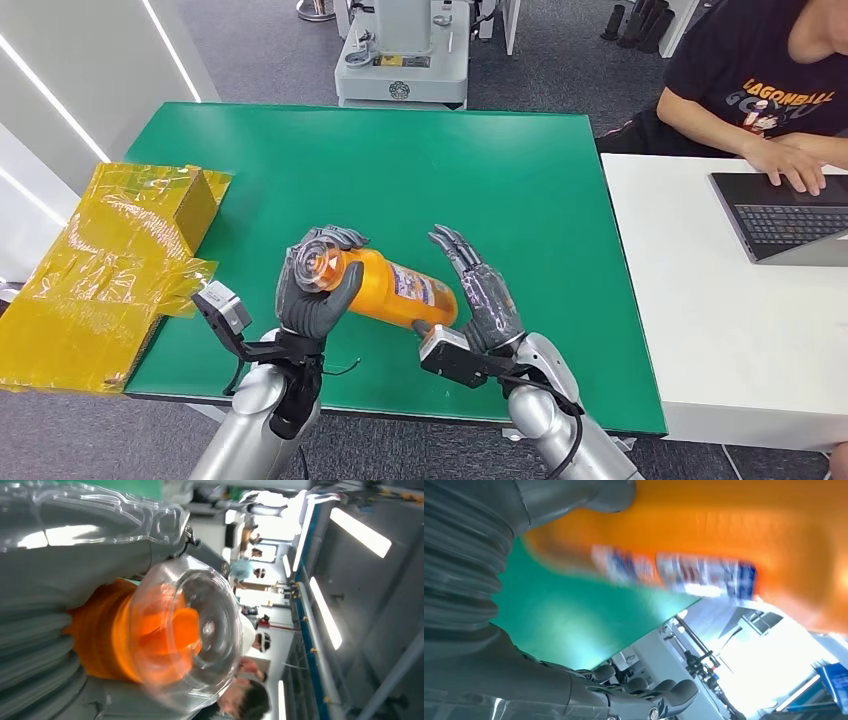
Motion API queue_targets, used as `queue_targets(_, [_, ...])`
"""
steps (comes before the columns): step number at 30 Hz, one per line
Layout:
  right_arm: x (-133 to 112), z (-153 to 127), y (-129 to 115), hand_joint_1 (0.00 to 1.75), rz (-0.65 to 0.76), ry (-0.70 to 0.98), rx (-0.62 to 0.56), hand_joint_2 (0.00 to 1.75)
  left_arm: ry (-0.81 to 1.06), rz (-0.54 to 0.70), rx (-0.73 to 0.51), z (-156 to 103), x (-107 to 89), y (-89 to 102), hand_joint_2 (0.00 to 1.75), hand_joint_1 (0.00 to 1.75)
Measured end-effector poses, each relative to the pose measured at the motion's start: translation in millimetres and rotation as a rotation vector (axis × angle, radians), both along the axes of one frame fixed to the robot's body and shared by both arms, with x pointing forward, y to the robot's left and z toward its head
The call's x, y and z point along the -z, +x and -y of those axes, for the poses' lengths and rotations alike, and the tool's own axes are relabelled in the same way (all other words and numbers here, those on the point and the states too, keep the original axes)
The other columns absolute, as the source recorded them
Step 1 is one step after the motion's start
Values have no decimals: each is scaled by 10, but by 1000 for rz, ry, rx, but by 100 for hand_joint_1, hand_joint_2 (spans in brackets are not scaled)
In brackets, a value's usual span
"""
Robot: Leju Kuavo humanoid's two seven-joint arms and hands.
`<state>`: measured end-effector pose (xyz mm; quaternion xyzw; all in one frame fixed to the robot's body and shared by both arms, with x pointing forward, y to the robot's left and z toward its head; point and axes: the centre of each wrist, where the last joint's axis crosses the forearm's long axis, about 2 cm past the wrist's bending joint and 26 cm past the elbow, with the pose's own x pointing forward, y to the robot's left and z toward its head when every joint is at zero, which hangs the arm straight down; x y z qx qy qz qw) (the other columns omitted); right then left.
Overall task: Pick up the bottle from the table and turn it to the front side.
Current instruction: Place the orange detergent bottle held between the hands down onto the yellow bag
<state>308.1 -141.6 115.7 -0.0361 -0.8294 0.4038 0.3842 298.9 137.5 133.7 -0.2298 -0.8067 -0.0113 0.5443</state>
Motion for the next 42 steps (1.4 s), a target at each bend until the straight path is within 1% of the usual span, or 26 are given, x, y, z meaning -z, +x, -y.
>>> queue_targets(5, [-24,-30,-10,0,0,31,3,175,77,108,-117,-280,-253,227,175,175])
queue_targets(8, [-31,-36,-7,0,-4,49,-1,175,147,162,-183,-457,-329,315,175,175])
queue_targets(11, [-42,-37,4,0,-11,76,-4,175,215,194,-224,-740,-409,445,175,175])
queue_targets(15, [-50,-38,6,0,-17,99,0,175,303,241,-288,-1112,-567,626,175,175])
queue_targets(20, [-55,-40,-27,0,-12,114,6,175,432,284,-372,-1486,-700,786,175,175])
queue_targets(22, [-52,-37,-51,0,-11,119,7,175,497,298,-423,-1628,-743,837,175,175])
queue_targets(26, [-48,-31,-114,0,-9,128,8,175,663,336,-560,-1928,-823,909,175,175])
queue_targets(30, [-55,-25,-158,0,-5,132,8,175,804,351,-657,-2187,-896,947,175,175])
queue_targets(36, [-79,-14,-217,0,-4,140,8,175,1117,387,-856,-2643,-1046,959,175,175])
queue_targets(38, [-89,-14,-228,0,-1,142,6,175,1174,389,-886,-2753,-1060,948,175,175])
queue_targets(42, [-109,-12,-237,0,5,146,5,175,1249,381,-928,-2879,-1060,929,175,175])
